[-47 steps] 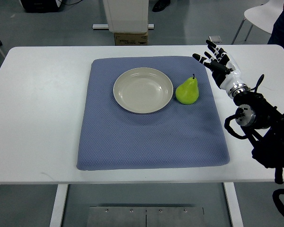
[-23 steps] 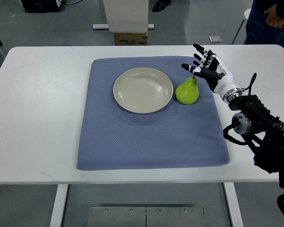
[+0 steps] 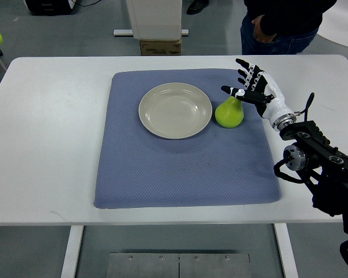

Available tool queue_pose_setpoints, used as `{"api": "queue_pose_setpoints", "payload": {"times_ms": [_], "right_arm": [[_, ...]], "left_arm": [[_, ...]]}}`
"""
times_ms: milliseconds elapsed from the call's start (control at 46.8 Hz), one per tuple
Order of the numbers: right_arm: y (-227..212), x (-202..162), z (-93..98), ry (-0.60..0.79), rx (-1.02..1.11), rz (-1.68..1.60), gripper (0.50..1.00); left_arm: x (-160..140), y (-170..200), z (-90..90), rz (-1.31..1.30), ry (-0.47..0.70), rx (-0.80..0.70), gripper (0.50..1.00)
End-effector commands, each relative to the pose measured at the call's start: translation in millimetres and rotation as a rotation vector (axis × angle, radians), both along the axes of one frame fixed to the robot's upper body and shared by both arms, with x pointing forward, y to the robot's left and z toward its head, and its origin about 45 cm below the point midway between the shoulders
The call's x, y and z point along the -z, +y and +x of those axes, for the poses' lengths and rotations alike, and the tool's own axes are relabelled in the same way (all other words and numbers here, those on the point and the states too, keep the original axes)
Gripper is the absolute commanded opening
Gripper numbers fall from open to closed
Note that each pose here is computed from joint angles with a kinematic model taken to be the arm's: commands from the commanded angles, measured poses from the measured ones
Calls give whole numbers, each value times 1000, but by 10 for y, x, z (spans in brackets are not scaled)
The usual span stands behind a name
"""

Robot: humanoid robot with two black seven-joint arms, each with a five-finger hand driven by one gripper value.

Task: Place pear on plate with right hand
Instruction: 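Move the right hand toward the green pear, fingers open, then close the right hand fingers around the green pear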

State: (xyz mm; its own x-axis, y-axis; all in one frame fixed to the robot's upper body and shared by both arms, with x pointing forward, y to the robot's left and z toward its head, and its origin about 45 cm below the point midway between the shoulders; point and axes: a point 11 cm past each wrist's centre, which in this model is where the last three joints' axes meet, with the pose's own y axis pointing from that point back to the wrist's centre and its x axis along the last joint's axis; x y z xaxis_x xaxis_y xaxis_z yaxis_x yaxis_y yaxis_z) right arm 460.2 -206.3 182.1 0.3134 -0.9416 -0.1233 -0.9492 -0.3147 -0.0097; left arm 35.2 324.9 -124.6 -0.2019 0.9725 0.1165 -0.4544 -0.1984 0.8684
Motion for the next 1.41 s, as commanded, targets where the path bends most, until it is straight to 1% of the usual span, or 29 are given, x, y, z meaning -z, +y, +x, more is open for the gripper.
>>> {"api": "queue_pose_setpoints", "payload": {"times_ms": [0,427,663,876,1389], "right_arm": [[21,21,-19,-6,-10,-13,1000],[20,227,-105,-14,-13,-76,1000],[-12,260,-114,-17,-5,-83,1000],[65,301,-181,-50,-50,-114,1000],[101,447,-226,-32,-21,-155,1000]], "left_arm": [[0,-1,0,-1,0,0,1000],[0,1,0,1,0,0,1000],[0,1,0,1,0,0,1000],[0,-1,0,-1,0,0,1000],[0,-1,0,-1,0,0,1000]]}}
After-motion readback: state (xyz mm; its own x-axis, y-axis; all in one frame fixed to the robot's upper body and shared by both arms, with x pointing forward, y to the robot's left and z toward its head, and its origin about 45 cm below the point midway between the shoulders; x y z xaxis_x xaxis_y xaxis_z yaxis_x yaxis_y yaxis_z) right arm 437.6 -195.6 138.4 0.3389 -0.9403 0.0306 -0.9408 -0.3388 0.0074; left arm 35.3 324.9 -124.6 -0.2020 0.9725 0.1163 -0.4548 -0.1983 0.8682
